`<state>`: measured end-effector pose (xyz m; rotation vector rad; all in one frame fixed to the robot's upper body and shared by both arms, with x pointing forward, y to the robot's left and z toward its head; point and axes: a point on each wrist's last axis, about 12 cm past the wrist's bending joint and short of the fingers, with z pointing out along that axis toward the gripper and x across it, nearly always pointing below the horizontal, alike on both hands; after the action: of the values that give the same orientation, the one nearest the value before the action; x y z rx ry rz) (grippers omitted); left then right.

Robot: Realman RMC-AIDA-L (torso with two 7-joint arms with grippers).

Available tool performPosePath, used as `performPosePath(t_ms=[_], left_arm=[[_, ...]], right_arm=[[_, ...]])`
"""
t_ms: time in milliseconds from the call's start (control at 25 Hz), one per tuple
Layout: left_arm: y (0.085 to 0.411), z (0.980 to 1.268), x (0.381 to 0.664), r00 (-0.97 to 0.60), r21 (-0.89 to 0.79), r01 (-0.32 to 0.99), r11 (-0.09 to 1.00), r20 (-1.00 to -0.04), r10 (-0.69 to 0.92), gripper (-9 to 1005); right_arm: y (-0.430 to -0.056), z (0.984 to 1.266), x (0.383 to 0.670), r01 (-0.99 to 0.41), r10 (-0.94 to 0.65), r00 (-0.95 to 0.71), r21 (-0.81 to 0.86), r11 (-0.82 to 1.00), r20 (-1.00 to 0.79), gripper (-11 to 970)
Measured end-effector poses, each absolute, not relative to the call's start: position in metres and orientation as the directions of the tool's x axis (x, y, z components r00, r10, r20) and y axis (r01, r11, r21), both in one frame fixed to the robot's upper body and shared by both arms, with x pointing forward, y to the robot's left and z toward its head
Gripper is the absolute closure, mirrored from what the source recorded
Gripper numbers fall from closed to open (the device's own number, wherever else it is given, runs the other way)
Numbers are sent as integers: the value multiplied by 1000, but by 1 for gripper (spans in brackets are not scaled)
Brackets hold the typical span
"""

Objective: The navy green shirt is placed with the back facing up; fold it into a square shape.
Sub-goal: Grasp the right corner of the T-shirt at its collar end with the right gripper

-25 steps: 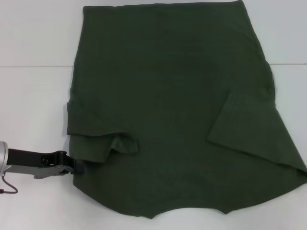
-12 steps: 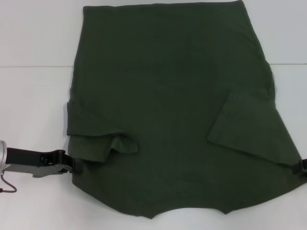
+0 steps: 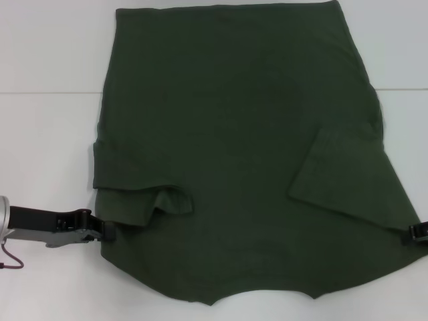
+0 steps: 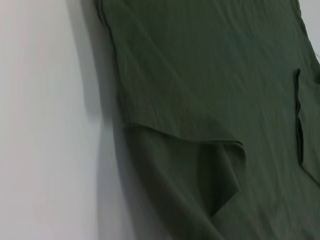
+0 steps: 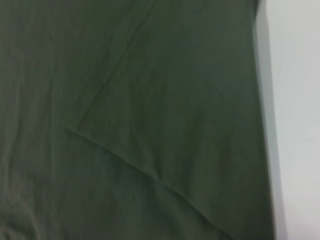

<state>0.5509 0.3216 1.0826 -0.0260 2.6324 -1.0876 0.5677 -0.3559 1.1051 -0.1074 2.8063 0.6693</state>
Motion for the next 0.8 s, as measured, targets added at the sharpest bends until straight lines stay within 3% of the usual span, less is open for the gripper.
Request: performPosePath(t_ms=[800], left_arm=[[320, 1084, 552, -954, -701, 103, 706, -269, -128, 952]], right_arm=[[-317, 1102, 582, -217, -104, -961, 468, 857, -256, 123]])
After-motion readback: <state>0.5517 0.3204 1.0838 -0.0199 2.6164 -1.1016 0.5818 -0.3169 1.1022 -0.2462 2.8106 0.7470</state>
